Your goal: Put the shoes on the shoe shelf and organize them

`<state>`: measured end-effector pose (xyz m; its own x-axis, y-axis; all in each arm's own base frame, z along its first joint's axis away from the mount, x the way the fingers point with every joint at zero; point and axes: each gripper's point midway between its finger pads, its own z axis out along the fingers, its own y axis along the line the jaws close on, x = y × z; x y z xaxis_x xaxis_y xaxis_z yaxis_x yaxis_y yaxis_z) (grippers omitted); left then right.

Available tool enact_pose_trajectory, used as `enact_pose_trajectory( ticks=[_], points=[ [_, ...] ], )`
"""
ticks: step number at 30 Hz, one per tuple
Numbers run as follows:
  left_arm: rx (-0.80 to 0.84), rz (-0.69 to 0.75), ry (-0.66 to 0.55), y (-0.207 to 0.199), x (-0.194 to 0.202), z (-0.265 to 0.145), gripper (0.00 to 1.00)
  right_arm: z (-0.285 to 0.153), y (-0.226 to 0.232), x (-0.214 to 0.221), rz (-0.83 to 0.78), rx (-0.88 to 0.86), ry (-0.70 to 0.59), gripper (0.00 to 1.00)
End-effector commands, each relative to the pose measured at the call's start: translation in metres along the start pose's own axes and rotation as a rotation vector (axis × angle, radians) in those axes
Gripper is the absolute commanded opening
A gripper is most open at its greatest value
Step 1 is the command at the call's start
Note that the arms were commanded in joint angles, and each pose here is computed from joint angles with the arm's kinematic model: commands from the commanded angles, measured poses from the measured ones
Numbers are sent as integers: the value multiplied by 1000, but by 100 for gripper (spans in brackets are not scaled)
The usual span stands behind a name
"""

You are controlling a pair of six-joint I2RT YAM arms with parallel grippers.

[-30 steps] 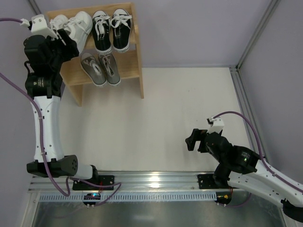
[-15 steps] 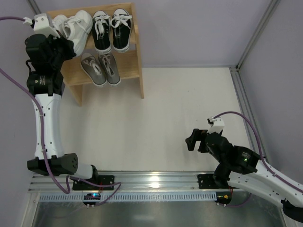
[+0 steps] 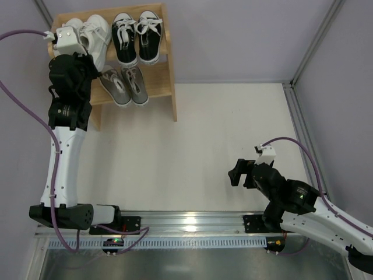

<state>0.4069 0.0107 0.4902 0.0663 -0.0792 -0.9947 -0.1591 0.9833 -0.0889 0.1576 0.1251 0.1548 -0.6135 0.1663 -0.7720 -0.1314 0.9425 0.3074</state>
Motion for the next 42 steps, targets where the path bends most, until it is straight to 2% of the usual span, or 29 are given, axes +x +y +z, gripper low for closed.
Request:
enact_pose_trajectory(
  ticks=[1, 14, 21, 23, 24, 26, 27, 29, 31, 35, 38, 42],
  points=[
    [-41, 0, -208, 5, -61, -1, 0, -4, 4, -12, 30, -3, -31, 98],
    [-37, 48, -211, -13, -69, 30, 0, -4, 1, -13, 27, 15, -38, 98],
    [-33, 63, -154, -15, -42, 39, 1, -3, 0, -12, 22, 19, -36, 98],
    [-32, 65, -138, -15, -36, 38, 12, -3, 0, -12, 23, 19, -36, 98],
    [-33, 64, -120, -14, -28, 38, 30, -3, 0, -12, 22, 18, -35, 98],
    [-36, 54, -129, -12, -31, 31, 42, -3, -1, -12, 22, 19, -35, 98],
    [-36, 40, -135, -12, -33, 27, 55, -3, 0, -12, 22, 15, -36, 98],
    [-35, 23, -154, -10, -45, 15, 67, -4, 0, -11, 22, 15, -33, 98],
    [-21, -5, -188, -10, -64, 2, 71, -3, 1, -11, 24, 13, -33, 98],
    [0, -53, -251, -8, -99, -27, 94, -4, 2, -12, 23, 8, -33, 98],
    [47, -104, -264, -10, -113, -56, 100, -3, 2, -12, 25, 8, -31, 98],
    [138, -158, -179, -17, -76, -93, 100, -4, 4, -12, 33, -1, -30, 98]
  ],
)
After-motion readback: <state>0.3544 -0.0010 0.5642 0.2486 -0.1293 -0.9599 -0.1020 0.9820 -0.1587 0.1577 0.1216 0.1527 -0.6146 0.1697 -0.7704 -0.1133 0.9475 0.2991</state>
